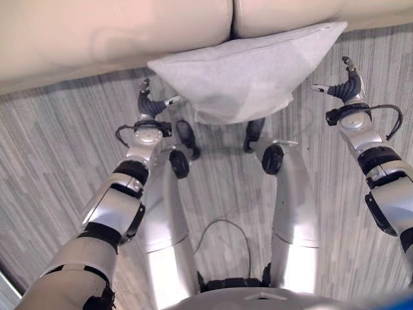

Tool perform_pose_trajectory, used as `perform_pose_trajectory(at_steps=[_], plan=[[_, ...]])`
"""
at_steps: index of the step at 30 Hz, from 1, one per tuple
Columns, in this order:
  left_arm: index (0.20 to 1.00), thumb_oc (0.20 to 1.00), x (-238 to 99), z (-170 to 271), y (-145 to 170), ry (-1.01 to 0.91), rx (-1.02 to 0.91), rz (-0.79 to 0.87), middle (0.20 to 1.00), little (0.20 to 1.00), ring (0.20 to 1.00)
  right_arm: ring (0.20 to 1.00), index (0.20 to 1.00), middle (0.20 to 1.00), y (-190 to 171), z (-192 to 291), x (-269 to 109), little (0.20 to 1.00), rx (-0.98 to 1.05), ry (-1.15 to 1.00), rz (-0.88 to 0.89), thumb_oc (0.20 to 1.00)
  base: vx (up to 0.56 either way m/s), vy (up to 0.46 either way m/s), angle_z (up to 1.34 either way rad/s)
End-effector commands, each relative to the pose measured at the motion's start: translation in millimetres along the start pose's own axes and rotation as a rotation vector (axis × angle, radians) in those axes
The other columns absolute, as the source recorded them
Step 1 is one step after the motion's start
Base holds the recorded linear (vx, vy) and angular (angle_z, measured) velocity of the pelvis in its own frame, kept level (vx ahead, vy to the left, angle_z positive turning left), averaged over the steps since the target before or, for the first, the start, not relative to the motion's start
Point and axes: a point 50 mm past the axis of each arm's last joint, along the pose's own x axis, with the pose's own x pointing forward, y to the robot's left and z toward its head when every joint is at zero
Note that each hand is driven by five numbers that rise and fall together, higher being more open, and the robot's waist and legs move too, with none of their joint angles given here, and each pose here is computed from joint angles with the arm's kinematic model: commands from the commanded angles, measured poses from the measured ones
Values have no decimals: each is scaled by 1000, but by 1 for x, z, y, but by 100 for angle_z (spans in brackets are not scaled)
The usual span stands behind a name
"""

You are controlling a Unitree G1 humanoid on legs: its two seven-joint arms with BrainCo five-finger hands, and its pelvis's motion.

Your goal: Pick up all the scattered cushions and arrange them neatly on the sofa.

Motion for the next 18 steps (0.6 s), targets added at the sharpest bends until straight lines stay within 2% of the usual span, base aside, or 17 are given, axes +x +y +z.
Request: perform_pose_trajectory(at_steps=[1,11,18], plan=[[1000,1000,-13,-28,7,65,-56,41,1000,1000,1000,1000,1000,1000,1,-29,-14,1000,-18,55,-7,1000,40,1,0],[1000,1000,-6,7,-9,-59,-100,-64,1000,1000,1000,1000,1000,1000,-4,15,0,1000,102,-91,20,1000,0,0,0],[1000,1000,0,50,-36,-160,-141,-131,1000,1000,1000,1000,1000,1000,12,73,12,1000,106,-233,72,1000,-1,-2,0]])
